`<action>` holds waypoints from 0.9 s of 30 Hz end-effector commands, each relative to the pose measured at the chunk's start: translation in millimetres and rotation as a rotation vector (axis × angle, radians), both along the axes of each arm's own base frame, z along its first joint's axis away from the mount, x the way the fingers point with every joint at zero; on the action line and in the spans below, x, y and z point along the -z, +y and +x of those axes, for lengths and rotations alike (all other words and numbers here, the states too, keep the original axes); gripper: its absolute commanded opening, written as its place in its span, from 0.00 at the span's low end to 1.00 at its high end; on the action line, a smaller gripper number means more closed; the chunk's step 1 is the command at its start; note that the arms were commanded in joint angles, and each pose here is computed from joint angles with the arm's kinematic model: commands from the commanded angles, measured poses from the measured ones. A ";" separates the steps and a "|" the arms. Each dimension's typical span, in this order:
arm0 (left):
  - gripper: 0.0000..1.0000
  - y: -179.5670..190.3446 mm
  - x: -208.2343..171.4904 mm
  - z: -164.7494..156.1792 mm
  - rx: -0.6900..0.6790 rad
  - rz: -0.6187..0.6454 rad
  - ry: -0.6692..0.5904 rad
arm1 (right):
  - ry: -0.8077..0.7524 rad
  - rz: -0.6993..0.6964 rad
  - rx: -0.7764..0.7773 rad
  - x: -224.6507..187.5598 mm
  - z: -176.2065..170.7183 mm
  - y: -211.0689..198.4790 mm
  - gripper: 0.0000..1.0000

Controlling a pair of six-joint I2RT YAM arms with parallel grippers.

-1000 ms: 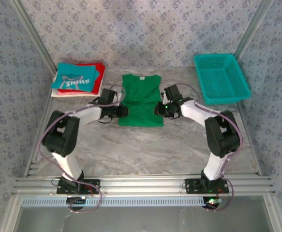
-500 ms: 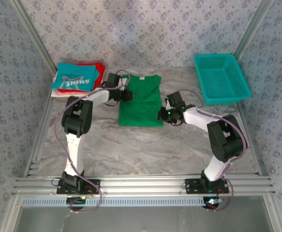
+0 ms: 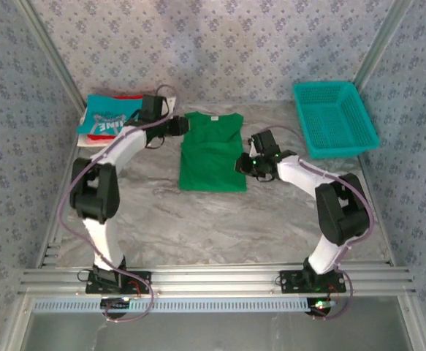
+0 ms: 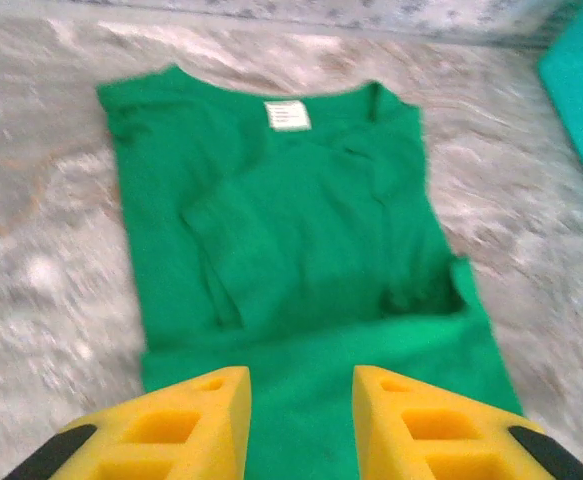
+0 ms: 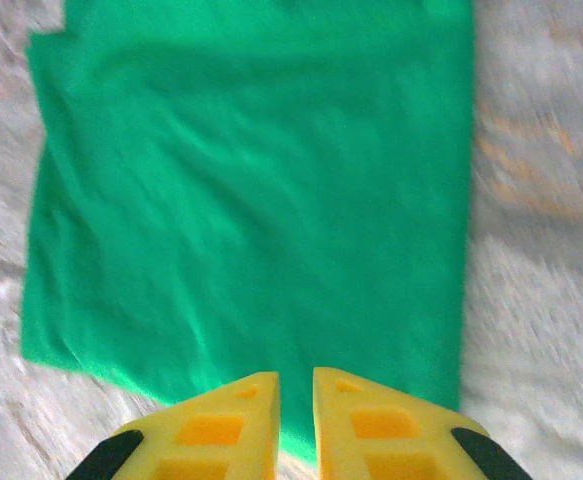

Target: Fold and stack the t-shirts

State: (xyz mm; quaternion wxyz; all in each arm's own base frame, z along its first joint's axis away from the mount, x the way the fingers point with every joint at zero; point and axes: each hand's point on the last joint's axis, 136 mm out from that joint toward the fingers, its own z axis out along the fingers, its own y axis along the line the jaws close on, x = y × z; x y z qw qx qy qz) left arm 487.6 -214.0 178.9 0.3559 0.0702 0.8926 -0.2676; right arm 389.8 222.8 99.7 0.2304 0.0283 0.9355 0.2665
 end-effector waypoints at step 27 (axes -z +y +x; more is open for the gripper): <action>0.34 22.2 119.9 -169.4 -0.096 0.074 0.198 | -0.015 -0.003 0.098 27.7 182.5 10.4 0.18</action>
